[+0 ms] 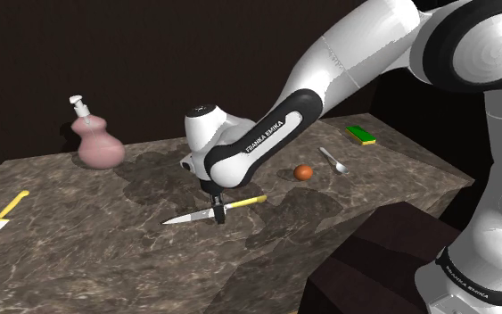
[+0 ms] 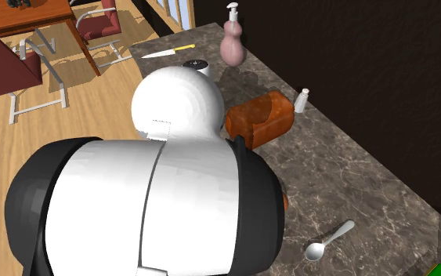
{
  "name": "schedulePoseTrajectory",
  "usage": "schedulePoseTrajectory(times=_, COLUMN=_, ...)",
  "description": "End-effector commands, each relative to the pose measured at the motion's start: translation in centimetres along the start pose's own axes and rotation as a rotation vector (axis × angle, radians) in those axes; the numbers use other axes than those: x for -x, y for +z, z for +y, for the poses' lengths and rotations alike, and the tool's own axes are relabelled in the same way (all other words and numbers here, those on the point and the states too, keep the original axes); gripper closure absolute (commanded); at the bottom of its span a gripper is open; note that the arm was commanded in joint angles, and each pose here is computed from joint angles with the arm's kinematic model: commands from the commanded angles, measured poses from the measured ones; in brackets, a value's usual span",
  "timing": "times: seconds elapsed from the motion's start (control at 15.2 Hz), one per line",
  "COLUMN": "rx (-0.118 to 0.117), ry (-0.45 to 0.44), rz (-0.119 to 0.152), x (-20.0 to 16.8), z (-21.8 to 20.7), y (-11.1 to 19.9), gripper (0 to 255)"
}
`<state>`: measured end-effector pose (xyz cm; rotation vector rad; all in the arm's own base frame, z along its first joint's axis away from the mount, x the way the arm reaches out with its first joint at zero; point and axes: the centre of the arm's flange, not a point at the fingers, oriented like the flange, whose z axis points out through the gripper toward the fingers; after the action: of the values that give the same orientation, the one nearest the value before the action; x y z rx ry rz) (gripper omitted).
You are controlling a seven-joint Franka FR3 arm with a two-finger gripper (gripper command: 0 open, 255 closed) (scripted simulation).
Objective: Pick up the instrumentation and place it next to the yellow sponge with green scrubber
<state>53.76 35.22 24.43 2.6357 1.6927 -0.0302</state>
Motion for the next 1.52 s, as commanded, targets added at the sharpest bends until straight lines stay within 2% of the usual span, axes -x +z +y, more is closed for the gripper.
schedulePoseTrajectory(times=0.0, rx=0.0, ry=0.0, rz=0.0, x=0.0, z=0.0, y=0.2, gripper=0)
schedulePoseTrajectory(times=0.33, rx=0.0, ry=0.0, rz=0.0, x=0.0, z=0.0, y=0.2, gripper=0)
schedulePoseTrajectory(times=0.4, rx=0.0, ry=0.0, rz=0.0, x=0.0, z=0.0, y=0.2, gripper=255)
schedulePoseTrajectory(times=0.99, rx=0.0, ry=0.0, rz=0.0, x=0.0, z=0.0, y=0.2, gripper=255)
schedulePoseTrajectory(times=1.45, rx=0.0, ry=0.0, rz=0.0, x=0.1, z=0.0, y=-3.5, gripper=255)
